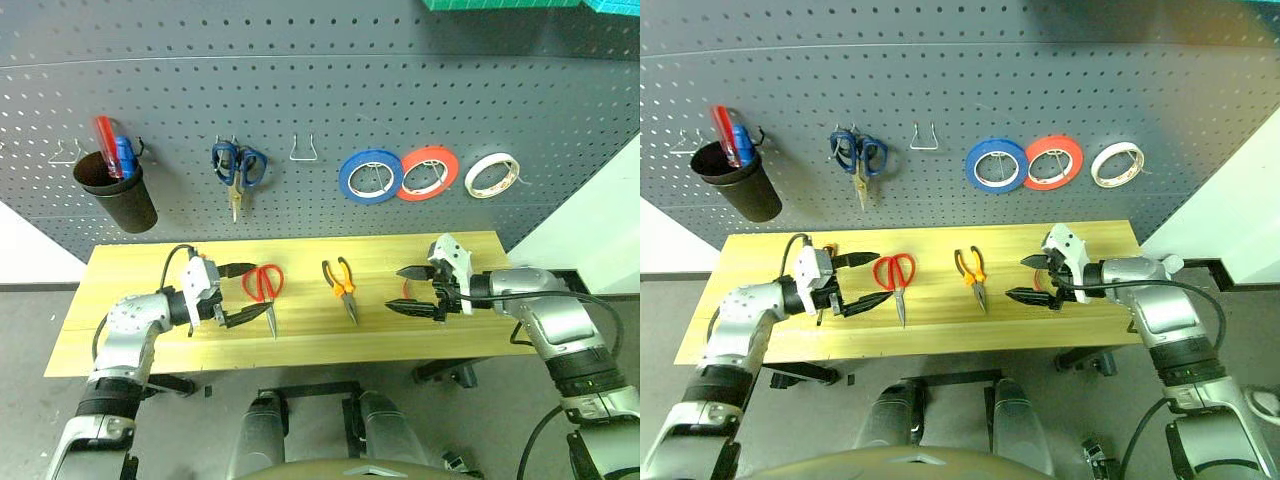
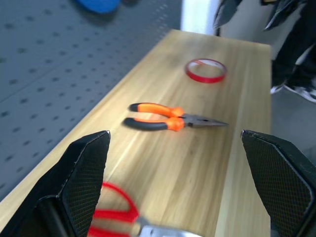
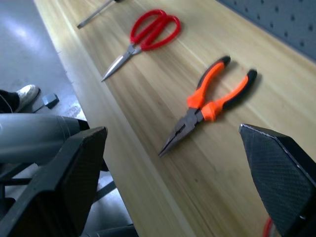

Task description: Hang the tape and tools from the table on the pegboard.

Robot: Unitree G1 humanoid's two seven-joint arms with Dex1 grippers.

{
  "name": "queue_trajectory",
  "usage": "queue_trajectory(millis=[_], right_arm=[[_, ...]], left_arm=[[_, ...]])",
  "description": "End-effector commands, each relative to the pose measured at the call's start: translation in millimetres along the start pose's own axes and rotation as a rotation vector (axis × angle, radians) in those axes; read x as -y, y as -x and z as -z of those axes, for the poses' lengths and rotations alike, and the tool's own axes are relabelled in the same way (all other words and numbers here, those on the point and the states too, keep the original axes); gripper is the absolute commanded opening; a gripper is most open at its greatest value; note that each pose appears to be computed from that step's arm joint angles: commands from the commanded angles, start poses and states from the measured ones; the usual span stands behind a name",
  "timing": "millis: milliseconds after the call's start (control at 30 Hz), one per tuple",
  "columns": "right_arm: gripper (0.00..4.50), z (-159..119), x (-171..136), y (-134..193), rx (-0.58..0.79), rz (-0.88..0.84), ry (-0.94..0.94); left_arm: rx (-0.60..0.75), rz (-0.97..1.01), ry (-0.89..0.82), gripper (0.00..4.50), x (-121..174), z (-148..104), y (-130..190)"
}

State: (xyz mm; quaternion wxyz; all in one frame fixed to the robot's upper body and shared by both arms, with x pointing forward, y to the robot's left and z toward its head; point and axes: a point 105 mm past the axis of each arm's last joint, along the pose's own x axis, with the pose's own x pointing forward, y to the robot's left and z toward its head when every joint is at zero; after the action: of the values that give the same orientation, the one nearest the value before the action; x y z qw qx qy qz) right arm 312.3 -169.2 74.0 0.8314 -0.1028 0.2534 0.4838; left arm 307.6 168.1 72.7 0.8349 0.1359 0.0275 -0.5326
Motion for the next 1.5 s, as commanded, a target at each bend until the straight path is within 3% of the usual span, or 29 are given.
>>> queue_trajectory(millis=[33,300,433,600,900,1333,1433,1500], right_arm=[[4.5,3.0,8.2,2.1,-0.073,0.04,-0.014],[4.5,3.2,21.6,4.3,-0.128,0.107,-0.051],[4.5,24.4,41.1,3.7,-0.221,0.247,-0.015],[4.5,30.2,42.4,4.3,-0.217,0.27,-0.052],[4.5,30.2,47.9,-6.4,-0.228,0.307,-0.035],[4.5,44.3,64.7,-31.2,-0.413,0.302,0.006],[3.92,47.7,57.5,-33.2,-0.46,0.228,0.013],[3.26,49.4,58.2,-32.9,-0.489,0.224,0.022]], left_arm=[[-0.034,0.037,-0.026,4.45,-4.2,-1.5,-20.4],[-0.043,0.173,-0.077,4.45,1.4,-13.9,-62.4],[-0.062,0.205,-0.055,4.45,3.6,-16.5,-85.2],[-0.077,0.233,-0.107,4.45,9.9,-20.1,-105.7],[-0.132,0.207,-0.158,4.45,9.2,-15.9,-117.0],[-0.141,0.142,-0.124,4.45,8.0,-7.5,-106.5],[-0.128,0.147,-0.1,4.5,12.6,-6.9,-101.1],[-0.11,0.14,-0.057,4.5,14.6,-8.2,-97.0]])
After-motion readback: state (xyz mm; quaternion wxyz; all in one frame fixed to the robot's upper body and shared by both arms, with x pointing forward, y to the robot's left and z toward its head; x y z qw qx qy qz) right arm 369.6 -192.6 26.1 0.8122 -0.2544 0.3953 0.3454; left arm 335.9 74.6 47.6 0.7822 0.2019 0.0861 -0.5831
